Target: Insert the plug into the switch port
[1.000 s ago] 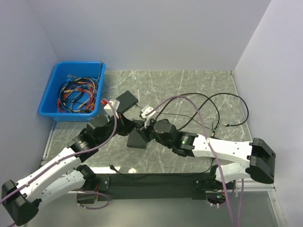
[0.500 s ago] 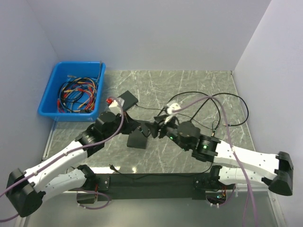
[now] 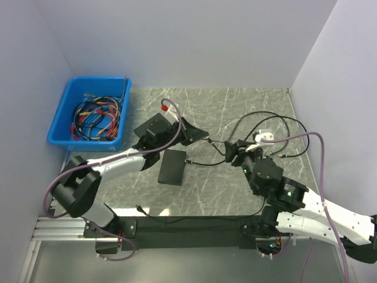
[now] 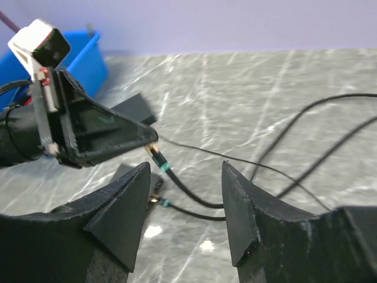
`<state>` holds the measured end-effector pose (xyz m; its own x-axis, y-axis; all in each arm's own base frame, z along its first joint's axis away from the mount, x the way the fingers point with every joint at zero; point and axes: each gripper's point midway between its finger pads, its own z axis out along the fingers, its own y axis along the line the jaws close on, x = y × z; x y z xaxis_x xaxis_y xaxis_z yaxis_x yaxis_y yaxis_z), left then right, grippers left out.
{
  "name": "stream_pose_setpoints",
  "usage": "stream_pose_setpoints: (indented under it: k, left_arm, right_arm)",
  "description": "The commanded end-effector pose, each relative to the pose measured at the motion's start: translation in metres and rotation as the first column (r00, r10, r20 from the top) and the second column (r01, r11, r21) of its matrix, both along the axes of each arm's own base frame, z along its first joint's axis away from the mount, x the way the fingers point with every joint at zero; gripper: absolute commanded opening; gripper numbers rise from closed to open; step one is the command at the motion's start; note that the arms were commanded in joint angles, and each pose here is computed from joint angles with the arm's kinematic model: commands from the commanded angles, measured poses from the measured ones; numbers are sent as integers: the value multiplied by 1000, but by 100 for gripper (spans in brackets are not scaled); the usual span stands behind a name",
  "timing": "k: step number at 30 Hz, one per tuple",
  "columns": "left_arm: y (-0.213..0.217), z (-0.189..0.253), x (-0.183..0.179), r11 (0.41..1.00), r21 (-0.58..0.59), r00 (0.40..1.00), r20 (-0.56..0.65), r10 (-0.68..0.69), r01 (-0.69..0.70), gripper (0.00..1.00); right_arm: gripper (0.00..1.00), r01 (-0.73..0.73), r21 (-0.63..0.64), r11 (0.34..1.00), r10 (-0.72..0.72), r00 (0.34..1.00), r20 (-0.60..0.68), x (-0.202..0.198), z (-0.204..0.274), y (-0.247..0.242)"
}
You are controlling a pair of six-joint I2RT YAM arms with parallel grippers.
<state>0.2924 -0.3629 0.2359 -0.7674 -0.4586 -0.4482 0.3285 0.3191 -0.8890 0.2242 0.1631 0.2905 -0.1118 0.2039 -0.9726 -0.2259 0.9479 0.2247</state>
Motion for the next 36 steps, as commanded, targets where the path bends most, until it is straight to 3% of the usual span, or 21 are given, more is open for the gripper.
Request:
stream_pose_setpoints:
  k: [1,3,8,11,14,17,21,26,30,36]
  left_arm:
    - [-19,76,-16,949,-263,981,134,-143,175,1]
    - [-19,42,-6,975,-196,994,28,-101,105,1]
    - [0,-9,-9,995,-100,996,-84,-23,14,1]
    - [8,-33,-11,1000,5,991,-135,8,-7,1]
    - [22,-54,-9,989,137,982,-171,80,-57,1]
    - [38,-66,-9,972,210,971,-193,143,-102,1]
    - [54,-80,-9,951,277,955,-216,204,-140,1]
    - [69,-97,-8,938,310,942,-241,233,-153,1]
    - [80,-106,-11,953,273,942,-264,207,-133,1]
    - [88,-105,-12,953,275,949,-247,196,-125,1]
  right_arm:
    - [58,97,57,994,-99,995,25,-3,21,-32]
    - [56,29,62,998,-30,999,25,-6,17,-21]
    - [56,-106,43,993,107,994,-28,-7,-10,20]
    - [48,-202,9,979,202,977,-75,-7,-32,50]
    - [46,-251,-9,968,248,962,-111,-8,-53,66]
    - [47,-345,-8,939,343,934,-103,-14,-60,85]
    - [44,-370,-52,928,360,922,-141,-10,-71,100]
    - [41,-419,-82,905,401,900,-169,-7,-82,120]
    - [40,-430,-90,898,409,893,-188,4,-89,129]
    - [40,-507,-44,861,491,850,-191,15,-88,142]
